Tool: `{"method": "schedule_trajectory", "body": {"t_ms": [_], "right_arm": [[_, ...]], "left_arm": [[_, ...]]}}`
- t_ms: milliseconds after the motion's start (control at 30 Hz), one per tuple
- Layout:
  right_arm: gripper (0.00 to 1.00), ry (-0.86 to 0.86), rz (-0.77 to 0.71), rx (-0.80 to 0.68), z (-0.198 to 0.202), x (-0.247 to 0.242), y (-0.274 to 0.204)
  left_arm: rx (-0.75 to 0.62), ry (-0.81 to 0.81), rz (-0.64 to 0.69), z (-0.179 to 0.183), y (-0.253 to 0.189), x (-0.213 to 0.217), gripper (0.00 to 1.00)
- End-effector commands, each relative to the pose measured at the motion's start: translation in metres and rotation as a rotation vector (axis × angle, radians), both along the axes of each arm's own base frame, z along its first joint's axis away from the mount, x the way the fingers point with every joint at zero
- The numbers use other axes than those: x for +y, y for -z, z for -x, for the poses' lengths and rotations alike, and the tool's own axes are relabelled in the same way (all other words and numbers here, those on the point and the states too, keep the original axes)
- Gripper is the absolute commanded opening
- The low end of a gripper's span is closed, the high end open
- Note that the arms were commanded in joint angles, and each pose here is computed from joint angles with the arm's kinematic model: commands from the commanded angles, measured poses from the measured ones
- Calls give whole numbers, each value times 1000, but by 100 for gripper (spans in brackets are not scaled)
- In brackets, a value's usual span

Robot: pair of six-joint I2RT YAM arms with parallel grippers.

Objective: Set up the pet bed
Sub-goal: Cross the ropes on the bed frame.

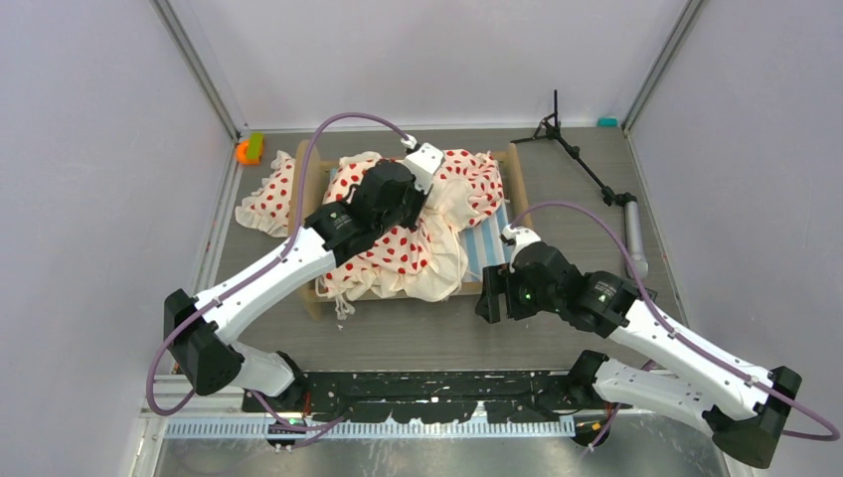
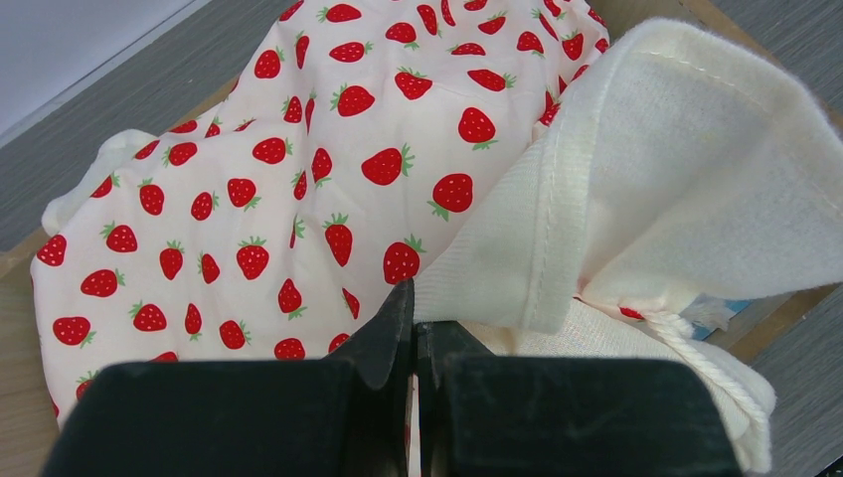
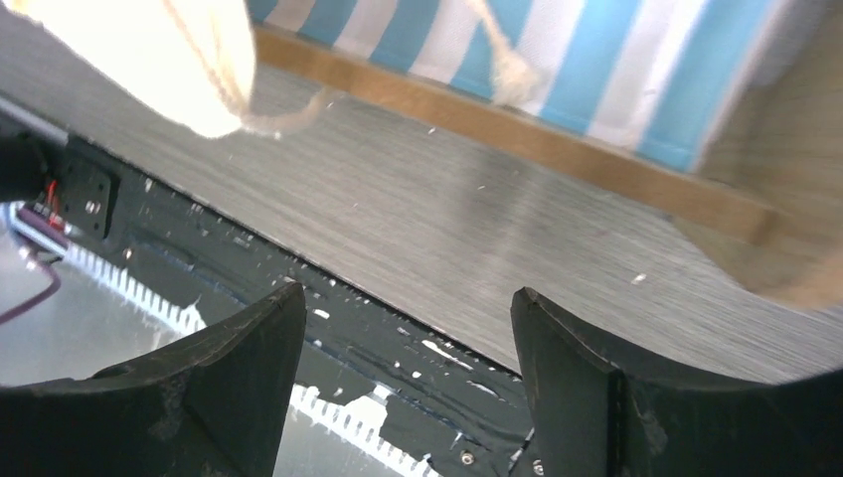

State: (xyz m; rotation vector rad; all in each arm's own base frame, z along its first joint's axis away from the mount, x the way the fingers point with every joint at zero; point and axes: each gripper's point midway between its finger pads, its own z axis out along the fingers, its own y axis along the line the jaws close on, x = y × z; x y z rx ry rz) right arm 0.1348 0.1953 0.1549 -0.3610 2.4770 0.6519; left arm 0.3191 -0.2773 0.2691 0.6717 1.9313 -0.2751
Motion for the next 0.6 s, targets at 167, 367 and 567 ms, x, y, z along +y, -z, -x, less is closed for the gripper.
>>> {"method": "schedule_trajectory", "body": {"t_ms": [167, 367, 567], "right_arm": [[76, 256, 115, -305, -59, -39, -52], [38, 230, 158, -475, -101, -22, -62], [45, 164, 142, -408, -133, -9, -34]], "left_arm": [[-77, -24, 63, -4, -36, 5, 0], [-85, -18, 81, -1, -43, 6, 0], [-77, -10, 83, 1, -43, 5, 0]]}}
